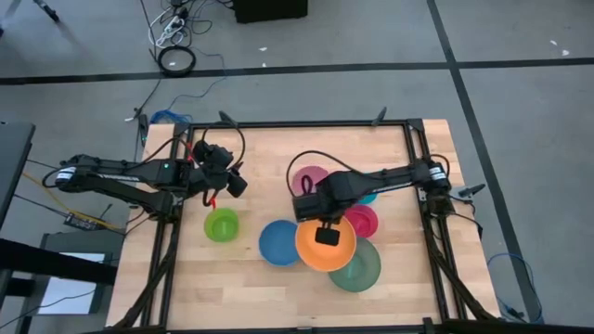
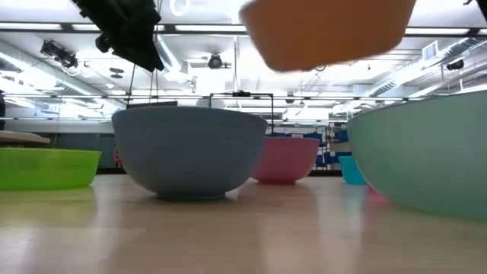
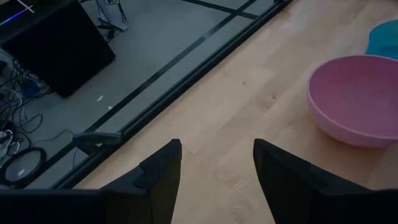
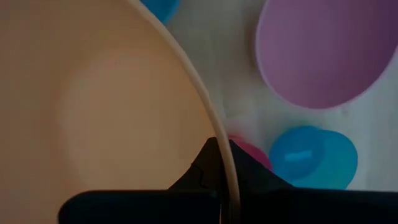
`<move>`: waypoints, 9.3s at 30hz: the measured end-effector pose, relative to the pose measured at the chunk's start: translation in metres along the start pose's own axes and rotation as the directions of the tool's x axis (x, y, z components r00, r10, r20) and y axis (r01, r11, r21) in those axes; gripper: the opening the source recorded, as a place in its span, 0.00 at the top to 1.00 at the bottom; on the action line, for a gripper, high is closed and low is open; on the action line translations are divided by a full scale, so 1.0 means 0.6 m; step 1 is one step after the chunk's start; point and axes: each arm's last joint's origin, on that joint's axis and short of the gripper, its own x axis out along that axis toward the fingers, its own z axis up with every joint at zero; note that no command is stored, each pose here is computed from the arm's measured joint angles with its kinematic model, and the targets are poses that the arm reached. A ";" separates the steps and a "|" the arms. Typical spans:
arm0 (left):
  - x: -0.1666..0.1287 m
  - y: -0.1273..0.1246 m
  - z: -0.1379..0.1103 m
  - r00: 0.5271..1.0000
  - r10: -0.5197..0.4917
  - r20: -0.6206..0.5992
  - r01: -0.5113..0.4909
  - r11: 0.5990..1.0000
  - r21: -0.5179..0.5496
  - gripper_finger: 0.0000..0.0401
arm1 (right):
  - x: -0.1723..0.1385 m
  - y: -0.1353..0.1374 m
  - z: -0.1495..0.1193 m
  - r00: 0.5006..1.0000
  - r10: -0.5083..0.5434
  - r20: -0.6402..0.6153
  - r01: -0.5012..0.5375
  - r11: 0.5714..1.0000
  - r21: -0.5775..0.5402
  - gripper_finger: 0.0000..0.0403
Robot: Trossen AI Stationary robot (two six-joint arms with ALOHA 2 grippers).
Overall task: Nest bowls inside each other
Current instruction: Stack the orange bowl on top of the dark green bowl, then stack the pink bowl on top of the orange bowl, then stack the light blue bowl on top of the pink bowl
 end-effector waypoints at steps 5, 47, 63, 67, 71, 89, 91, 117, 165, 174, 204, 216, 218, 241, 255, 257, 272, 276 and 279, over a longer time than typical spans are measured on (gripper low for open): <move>0.000 0.000 0.000 1.000 0.000 0.000 0.000 1.000 -0.004 0.48 | -0.013 0.002 -0.042 1.000 -0.002 -0.012 0.002 1.000 0.019 1.00; -0.002 -0.010 0.025 0.992 -0.054 0.115 0.066 0.993 -0.100 0.48 | 0.133 -0.032 -0.265 0.873 0.313 0.375 -0.402 0.896 0.190 0.58; -0.003 -0.013 0.032 0.987 -0.065 0.150 0.081 0.991 -0.107 0.48 | 0.116 -0.167 -0.158 0.724 0.051 0.688 -0.170 0.980 0.106 0.53; -0.003 -0.013 0.032 0.987 -0.065 0.150 0.082 0.991 -0.107 0.48 | 0.137 -0.176 -0.107 0.765 0.077 0.639 -0.142 0.988 0.051 0.51; -0.003 -0.013 0.032 0.987 -0.065 0.150 0.082 0.991 -0.107 0.48 | 0.145 -0.168 -0.054 0.816 0.116 0.566 -0.128 0.992 -0.018 0.50; -0.002 -0.012 0.029 0.989 -0.061 0.137 0.075 0.993 -0.094 0.48 | 0.223 -0.128 0.035 0.969 0.142 0.203 -0.126 0.988 -0.091 0.49; -0.002 -0.012 0.028 0.990 -0.059 0.131 0.071 0.994 -0.088 0.48 | 0.238 -0.127 0.039 0.975 0.115 0.189 -0.100 0.991 -0.086 0.49; -0.002 -0.011 0.027 0.990 -0.059 0.125 0.070 0.994 -0.084 0.48 | 0.007 -0.072 -0.114 0.931 0.254 0.261 -0.222 0.964 -0.146 1.00; 0.038 -0.148 -0.048 0.813 -0.496 -0.305 0.380 0.848 -0.369 0.50 | -0.039 0.082 -0.219 0.846 0.081 0.527 -0.094 0.996 -0.002 0.67; 0.053 -0.228 -0.095 0.795 -0.514 -0.323 0.355 0.825 -0.440 0.58 | -0.041 0.100 -0.236 0.860 0.163 0.484 -0.146 0.987 -0.073 0.62; 0.056 -0.291 -0.115 0.791 -0.558 -0.251 0.339 0.741 -0.580 0.59 | -0.054 0.161 -0.318 0.838 0.247 0.486 -0.169 0.965 -0.198 0.60; 0.020 -0.281 -0.058 0.845 -0.388 -0.368 0.244 0.892 -0.380 0.59 | -0.054 0.159 -0.317 0.833 0.218 0.508 -0.141 0.972 -0.186 0.60; 0.019 -0.279 -0.058 0.847 -0.378 -0.375 0.238 0.899 -0.369 0.59 | -0.054 0.159 -0.317 0.833 0.217 0.509 -0.141 0.973 -0.185 0.60; 0.105 -0.368 -0.158 0.804 -0.359 -0.475 0.209 0.917 -0.339 0.77 | -0.053 0.159 -0.316 0.833 0.210 0.513 -0.133 0.974 -0.183 0.61; 0.051 -0.360 -0.006 0.798 -0.596 0.092 0.587 0.731 -0.348 0.95 | -0.053 0.163 -0.331 0.840 0.203 0.503 -0.111 0.972 -0.207 0.62; 0.042 -0.361 0.014 0.775 -0.613 0.152 0.625 0.708 -0.329 0.95 | -0.053 0.164 -0.339 0.838 0.182 0.515 -0.094 0.977 -0.192 0.62; 0.062 -0.429 0.040 0.758 -0.628 0.174 0.647 0.690 -0.325 0.95 | -0.070 0.164 -0.445 0.584 -0.044 0.811 0.065 0.998 0.007 0.62; 0.078 -0.458 0.049 0.757 -0.623 0.195 0.648 0.680 -0.344 0.95 | -0.070 0.162 -0.444 0.590 -0.049 0.806 0.068 0.998 0.011 0.62; 0.093 -0.480 0.046 0.765 -0.618 0.182 0.639 0.690 -0.340 0.95 | -0.070 0.162 -0.444 0.588 -0.050 0.808 0.070 0.998 0.011 0.62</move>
